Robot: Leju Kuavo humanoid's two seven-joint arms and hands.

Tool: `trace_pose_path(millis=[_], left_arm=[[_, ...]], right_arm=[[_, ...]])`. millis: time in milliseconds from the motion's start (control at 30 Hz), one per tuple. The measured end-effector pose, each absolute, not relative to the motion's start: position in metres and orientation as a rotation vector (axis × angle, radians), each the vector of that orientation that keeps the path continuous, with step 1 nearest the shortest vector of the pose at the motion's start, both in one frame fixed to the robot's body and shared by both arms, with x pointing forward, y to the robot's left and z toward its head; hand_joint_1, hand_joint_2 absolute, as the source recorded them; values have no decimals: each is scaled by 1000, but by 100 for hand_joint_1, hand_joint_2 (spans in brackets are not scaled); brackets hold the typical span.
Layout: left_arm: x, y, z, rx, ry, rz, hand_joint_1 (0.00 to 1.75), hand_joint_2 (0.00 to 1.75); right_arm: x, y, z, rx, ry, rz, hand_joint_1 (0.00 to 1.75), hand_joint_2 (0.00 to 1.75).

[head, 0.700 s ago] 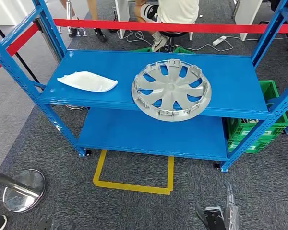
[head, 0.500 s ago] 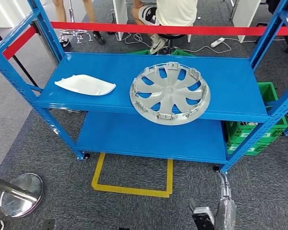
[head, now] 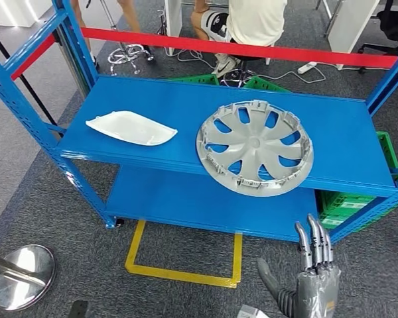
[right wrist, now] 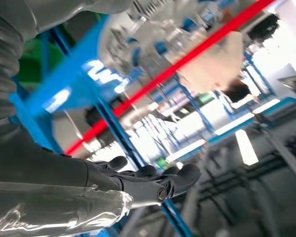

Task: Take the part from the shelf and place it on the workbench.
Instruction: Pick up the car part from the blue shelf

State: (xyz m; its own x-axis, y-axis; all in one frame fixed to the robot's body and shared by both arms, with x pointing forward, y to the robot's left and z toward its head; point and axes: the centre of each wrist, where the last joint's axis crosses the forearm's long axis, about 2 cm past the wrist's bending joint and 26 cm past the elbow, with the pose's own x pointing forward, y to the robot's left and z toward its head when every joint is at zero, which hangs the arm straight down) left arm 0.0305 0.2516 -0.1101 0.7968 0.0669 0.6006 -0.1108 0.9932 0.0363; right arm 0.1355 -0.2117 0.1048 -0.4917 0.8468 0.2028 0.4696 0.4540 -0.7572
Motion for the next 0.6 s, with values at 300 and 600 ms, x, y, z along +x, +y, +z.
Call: trace_pose_path(millis=[300, 600], left_arm=[[35, 247, -110, 58, -642, 85, 0, 175], [36, 248, -109, 60, -640, 84, 0, 175]], right_arm=[[135, -209, 114, -1131, -2163, 878, 0, 175], [137, -192, 106, -1090, -2041, 888, 0, 175]])
